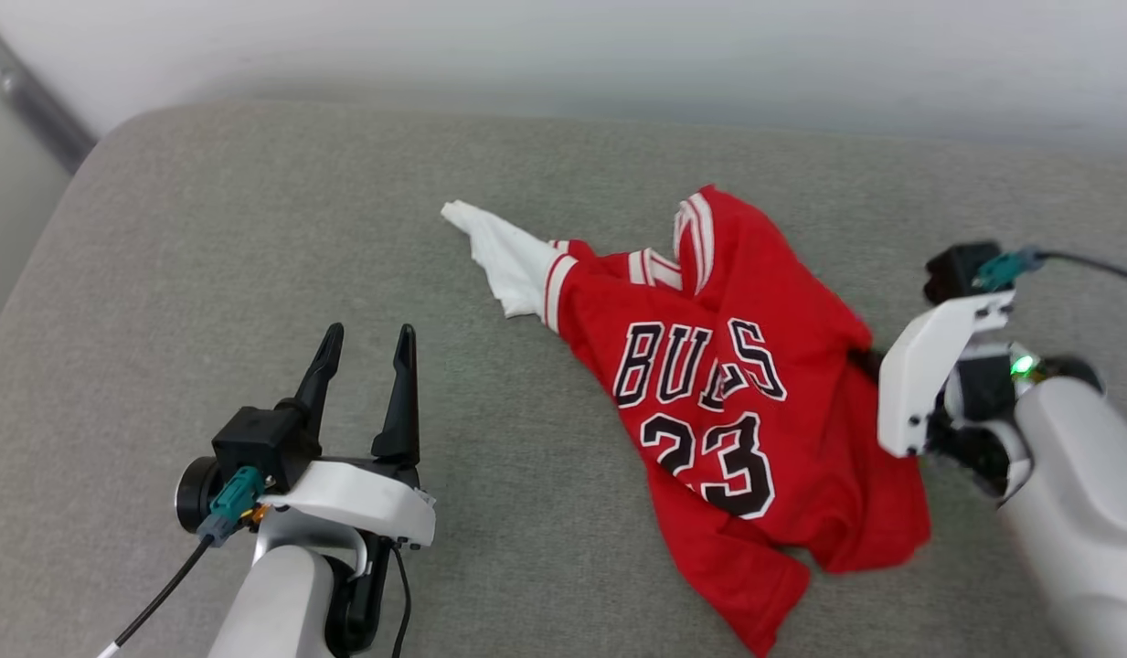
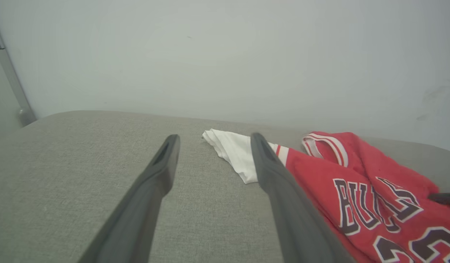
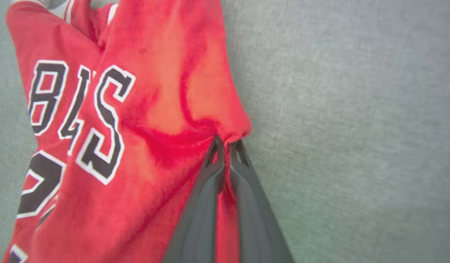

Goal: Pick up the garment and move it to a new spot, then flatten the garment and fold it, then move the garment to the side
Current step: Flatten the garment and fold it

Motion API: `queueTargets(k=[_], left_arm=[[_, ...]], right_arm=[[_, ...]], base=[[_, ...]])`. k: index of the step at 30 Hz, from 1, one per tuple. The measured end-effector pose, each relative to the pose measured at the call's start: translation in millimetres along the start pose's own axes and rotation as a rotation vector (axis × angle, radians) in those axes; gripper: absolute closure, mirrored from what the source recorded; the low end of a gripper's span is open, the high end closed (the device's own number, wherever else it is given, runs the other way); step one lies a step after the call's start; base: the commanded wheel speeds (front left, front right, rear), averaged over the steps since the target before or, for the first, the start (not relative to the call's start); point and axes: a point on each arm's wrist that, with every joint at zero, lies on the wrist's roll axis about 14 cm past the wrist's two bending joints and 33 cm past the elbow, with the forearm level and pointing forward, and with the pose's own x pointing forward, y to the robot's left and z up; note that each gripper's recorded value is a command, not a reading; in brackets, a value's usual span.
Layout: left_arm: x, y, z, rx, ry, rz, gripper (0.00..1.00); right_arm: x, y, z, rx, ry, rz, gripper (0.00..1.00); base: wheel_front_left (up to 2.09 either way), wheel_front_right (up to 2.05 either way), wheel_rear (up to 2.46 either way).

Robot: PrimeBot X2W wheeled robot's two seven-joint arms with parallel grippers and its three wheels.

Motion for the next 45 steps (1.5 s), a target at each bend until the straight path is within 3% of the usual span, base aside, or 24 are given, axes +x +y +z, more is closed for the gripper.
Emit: queueTargets(k=[4, 9, 11, 14, 17, 18, 19, 20, 26, 31, 36, 45], left_arm=[[1.0, -9.9, 0.5, -0.006, -0.003, -0.028, 0.0], [3.2, -21.9, -0.8, -0.013, -0.003, -0.058, 0.0], [5.1, -26.0, -0.6, -0.014, -0.004, -0.071, 0.0], [5.9, -30.6, -2.0, -0.018, -0.001, -0.084, 0.0], [5.5, -30.1, -3.3, -0.018, 0.003, -0.083, 0.0], [5.5, -29.6, -4.2, -0.018, 0.005, -0.083, 0.0], [5.4, -29.1, -4.6, -0.018, 0.007, -0.082, 0.0], [5.3, -29.7, -5.4, -0.019, 0.009, -0.083, 0.0], [2.8, -25.3, -9.3, -0.007, 0.024, -0.075, 0.0], [-3.2, -22.1, -7.8, 0.008, 0.029, -0.073, 0.0], [-12.4, -17.0, -5.4, 0.035, 0.04, -0.062, 0.0], [-26.1, -11.1, -2.7, 0.069, 0.059, -0.047, 0.0]], right_arm=[[-31.2, -25.4, 41.7, -0.047, -0.169, -0.069, 1.0], [-78.6, -68.5, 62.4, 0.033, -0.335, -0.17, 1.0], [-91.2, -89.9, 43.1, 0.075, -0.333, -0.232, 1.0], [-95.4, -108.6, -17.3, 0.171, -0.233, -0.295, 1.0], [-86.7, -97.3, -85.2, 0.285, -0.1, -0.294, 1.0], [-83.9, -90.8, -105.8, 0.312, -0.054, -0.29, 0.89], [-82.4, -85.1, -116.2, 0.343, -0.041, -0.282, 0.53], [-82.4, -83.8, -119.0, 0.351, -0.038, -0.283, 0.0], [-85.7, -71.1, -104.6, 0.33, -0.195, -0.286, 0.0], [-110.7, -77.8, -53.9, 0.245, -0.46, -0.326, 0.0], [-133.9, -56.7, -10.6, 0.124, -0.671, -0.312, 0.0], [-154.7, -17.4, 5.1, 0.04, -0.816, -0.253, 0.0]], base=[[0.0, 0.0, 0.0], [0.0, 0.0, 0.0], [0.0, 0.0, 0.0], [0.0, 0.0, 0.0], [0.0, 0.0, 0.0], [0.0, 0.0, 0.0], [0.0, 0.0, 0.0], [0.0, 0.0, 0.0], [0.0, 0.0, 0.0], [0.0, 0.0, 0.0], [0.0, 0.0, 0.0], [0.0, 0.0, 0.0]])
